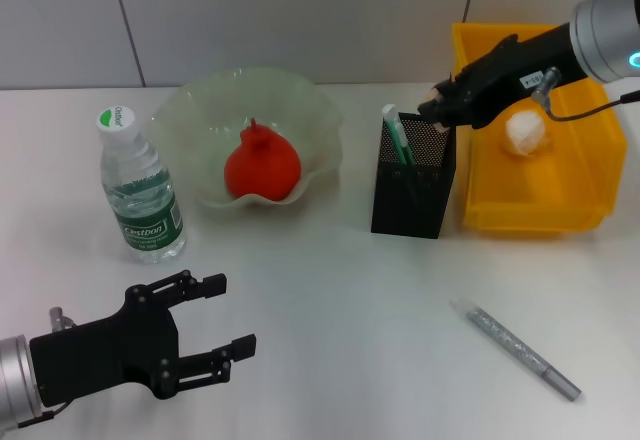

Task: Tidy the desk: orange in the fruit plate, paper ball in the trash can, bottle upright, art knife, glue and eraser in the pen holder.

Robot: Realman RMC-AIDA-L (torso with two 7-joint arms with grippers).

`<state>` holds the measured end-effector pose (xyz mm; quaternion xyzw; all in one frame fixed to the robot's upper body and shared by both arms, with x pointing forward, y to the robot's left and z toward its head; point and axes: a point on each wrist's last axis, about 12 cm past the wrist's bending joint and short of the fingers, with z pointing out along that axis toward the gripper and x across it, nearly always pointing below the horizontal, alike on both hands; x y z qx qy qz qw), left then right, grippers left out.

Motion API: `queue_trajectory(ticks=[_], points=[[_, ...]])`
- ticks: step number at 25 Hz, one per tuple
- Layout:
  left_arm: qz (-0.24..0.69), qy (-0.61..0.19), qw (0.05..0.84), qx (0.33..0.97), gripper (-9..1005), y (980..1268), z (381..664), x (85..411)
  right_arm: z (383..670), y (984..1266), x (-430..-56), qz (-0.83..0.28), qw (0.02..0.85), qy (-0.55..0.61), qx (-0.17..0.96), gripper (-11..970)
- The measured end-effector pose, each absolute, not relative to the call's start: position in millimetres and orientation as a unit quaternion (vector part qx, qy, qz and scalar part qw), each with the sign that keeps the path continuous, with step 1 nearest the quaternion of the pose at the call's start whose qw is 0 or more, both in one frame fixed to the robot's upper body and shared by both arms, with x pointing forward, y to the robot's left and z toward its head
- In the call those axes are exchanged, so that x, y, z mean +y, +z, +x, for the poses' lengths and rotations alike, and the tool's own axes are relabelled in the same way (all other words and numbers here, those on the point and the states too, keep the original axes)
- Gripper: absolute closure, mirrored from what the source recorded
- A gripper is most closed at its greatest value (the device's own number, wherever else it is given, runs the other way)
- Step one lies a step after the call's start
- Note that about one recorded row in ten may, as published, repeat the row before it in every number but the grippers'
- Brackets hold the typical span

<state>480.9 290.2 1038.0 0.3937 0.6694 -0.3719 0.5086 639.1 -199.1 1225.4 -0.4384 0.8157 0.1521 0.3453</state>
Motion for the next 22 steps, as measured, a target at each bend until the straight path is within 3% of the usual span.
queue_trajectory(ticks=[18, 22], points=[[0.396, -0.368, 0.508, 0.671, 184, 1039, 482, 292, 647, 1206, -184, -0.431, 0.342, 0.138, 0.824, 633], [0.396, -0.368, 0.508, 0.671, 183, 1039, 482, 292, 647, 1209, -185, -0.427, 0.353, 0.142, 0.820, 506]])
